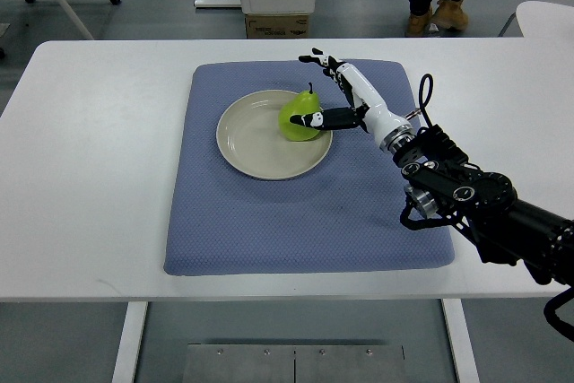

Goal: Place pear on plate with right hand

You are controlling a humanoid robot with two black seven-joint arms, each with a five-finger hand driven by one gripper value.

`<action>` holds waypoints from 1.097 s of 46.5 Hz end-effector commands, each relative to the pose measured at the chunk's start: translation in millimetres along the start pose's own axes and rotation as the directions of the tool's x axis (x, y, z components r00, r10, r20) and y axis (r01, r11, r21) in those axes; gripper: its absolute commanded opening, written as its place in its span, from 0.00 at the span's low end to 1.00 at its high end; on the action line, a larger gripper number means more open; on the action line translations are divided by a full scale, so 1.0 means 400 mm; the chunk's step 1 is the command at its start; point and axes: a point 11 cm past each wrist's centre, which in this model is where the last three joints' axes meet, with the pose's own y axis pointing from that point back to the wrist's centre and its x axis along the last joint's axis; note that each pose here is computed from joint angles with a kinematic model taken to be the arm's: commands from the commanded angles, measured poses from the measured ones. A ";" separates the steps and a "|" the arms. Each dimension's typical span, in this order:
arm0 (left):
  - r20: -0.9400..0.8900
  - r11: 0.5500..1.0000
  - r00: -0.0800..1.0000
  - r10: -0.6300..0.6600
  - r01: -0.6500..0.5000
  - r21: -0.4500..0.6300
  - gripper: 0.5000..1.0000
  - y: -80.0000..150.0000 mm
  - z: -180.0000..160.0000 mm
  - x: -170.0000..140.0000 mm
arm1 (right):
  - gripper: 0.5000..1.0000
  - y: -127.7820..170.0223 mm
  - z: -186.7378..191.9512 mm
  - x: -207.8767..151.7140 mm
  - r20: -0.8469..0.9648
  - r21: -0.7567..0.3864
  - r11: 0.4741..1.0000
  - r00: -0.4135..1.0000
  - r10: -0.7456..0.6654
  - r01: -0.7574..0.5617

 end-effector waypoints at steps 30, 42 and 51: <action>0.000 1.000 1.000 0.000 0.000 0.000 1.00 0.000 0.000 0.000 | 1.00 0.150 0.102 0.336 0.444 -0.195 0.937 0.826 0.347 -0.288; 0.000 1.000 1.000 0.000 0.000 0.000 1.00 0.000 0.000 0.000 | 1.00 0.181 0.147 0.346 0.518 -0.304 0.909 0.750 0.410 -0.287; 0.000 1.000 1.000 0.000 0.000 0.000 1.00 0.000 0.000 0.000 | 1.00 0.191 0.148 0.366 0.561 -0.299 0.894 0.696 0.448 -0.335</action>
